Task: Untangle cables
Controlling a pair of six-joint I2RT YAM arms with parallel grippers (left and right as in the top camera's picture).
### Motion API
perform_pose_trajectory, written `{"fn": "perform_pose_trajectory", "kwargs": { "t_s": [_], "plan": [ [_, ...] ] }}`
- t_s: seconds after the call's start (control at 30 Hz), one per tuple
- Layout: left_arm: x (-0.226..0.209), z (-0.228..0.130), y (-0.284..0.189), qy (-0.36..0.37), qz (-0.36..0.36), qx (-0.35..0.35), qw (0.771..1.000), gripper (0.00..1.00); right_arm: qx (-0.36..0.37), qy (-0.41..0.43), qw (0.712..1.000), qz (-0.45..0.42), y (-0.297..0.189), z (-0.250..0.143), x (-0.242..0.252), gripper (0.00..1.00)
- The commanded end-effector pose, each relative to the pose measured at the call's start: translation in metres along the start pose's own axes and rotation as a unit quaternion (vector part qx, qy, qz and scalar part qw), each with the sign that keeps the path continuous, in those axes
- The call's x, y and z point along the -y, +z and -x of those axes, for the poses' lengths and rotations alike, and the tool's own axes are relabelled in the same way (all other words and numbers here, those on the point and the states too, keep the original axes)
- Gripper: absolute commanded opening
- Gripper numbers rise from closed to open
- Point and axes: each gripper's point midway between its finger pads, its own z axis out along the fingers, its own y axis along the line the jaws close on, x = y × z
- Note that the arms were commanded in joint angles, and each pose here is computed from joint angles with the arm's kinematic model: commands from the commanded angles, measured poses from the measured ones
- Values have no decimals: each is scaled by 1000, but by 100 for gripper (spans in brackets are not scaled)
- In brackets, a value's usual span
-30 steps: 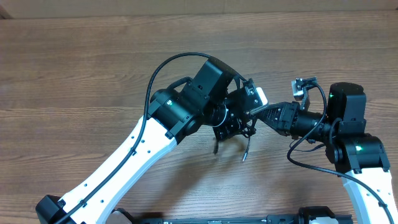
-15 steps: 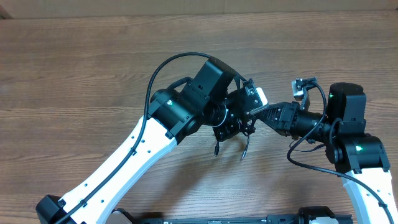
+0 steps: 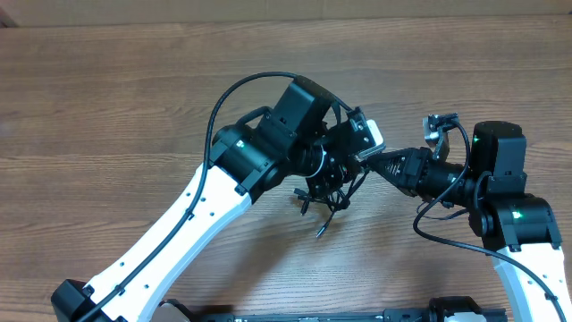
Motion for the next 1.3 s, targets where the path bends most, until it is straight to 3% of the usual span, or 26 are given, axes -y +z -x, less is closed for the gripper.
{"fn": "perform_pose_trajectory", "kwargs": {
  "t_s": [0.0,0.4,0.5,0.7,0.9,1.27],
  "plan": [
    [17,23,-13,11,-52,50,997,4,17,-25,999,-23,-1,8,4,4],
    [8,19,-16,-2,-46,48,998,4,18,-24,999,-27,-1,8,6,4],
    [9,14,-16,-9,-47,38,998,25,17,-23,999,-26,-1,8,6,4],
    [9,4,-16,-19,-43,17,999,51,13,-25,999,-16,-1,6,2,4],
    [-6,-18,-16,-35,7,-33,999,52,9,-31,999,-1,-1,6,-4,4],
    [-8,-27,-16,-25,13,-51,998,54,-12,-48,997,52,-2,1,-24,4]
  ]
}}
